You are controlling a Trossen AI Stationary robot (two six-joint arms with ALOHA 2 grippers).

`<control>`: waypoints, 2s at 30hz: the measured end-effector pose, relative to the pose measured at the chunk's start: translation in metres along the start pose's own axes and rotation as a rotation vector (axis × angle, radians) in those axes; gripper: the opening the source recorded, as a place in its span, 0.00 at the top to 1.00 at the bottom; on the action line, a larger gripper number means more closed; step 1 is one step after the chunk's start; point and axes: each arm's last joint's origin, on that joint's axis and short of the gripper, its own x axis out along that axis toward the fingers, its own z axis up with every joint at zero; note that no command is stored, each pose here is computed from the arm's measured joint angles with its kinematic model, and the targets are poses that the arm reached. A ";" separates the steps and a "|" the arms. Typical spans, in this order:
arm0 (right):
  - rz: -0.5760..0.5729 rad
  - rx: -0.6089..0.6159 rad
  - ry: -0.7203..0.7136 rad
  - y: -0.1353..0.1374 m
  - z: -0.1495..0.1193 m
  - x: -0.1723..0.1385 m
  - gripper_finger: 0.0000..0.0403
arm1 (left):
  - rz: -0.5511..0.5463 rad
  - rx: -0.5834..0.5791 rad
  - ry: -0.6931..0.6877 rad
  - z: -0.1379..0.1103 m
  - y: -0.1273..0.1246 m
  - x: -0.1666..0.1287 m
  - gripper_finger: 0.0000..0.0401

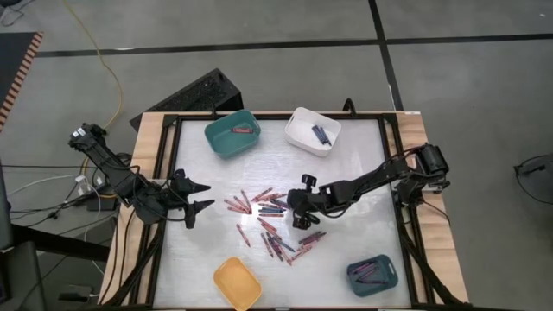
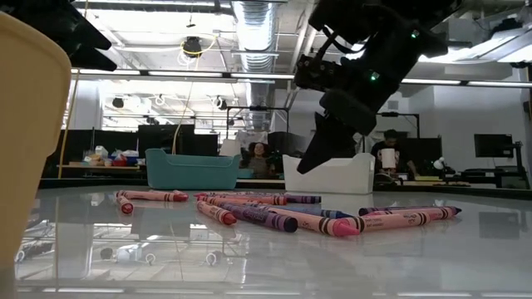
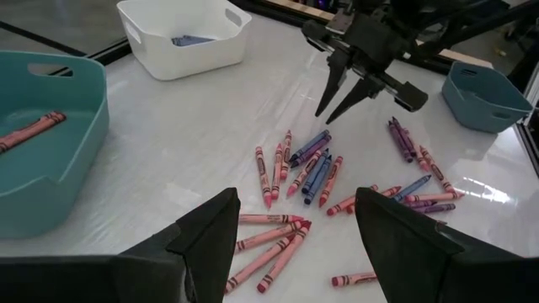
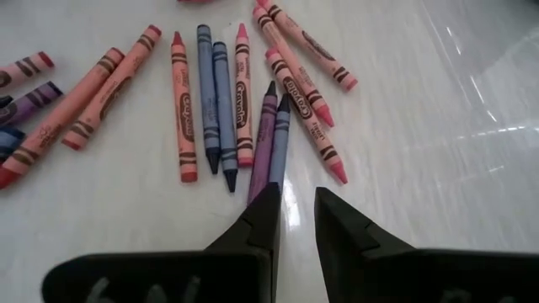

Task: Sort crayons
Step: Put the blue crayon into the white bin

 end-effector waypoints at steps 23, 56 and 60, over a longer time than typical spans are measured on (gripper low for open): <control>-0.028 0.029 -0.035 -0.009 -0.005 0.007 0.82 | 0.000 0.000 0.000 0.000 0.000 0.000 0.43; -0.023 0.076 -0.079 0.008 -0.010 0.018 0.82 | -0.002 -0.001 0.010 -0.001 -0.001 0.001 0.43; -0.024 0.086 -0.126 0.013 -0.007 0.015 0.82 | -0.002 -0.001 0.010 -0.001 -0.001 0.001 0.43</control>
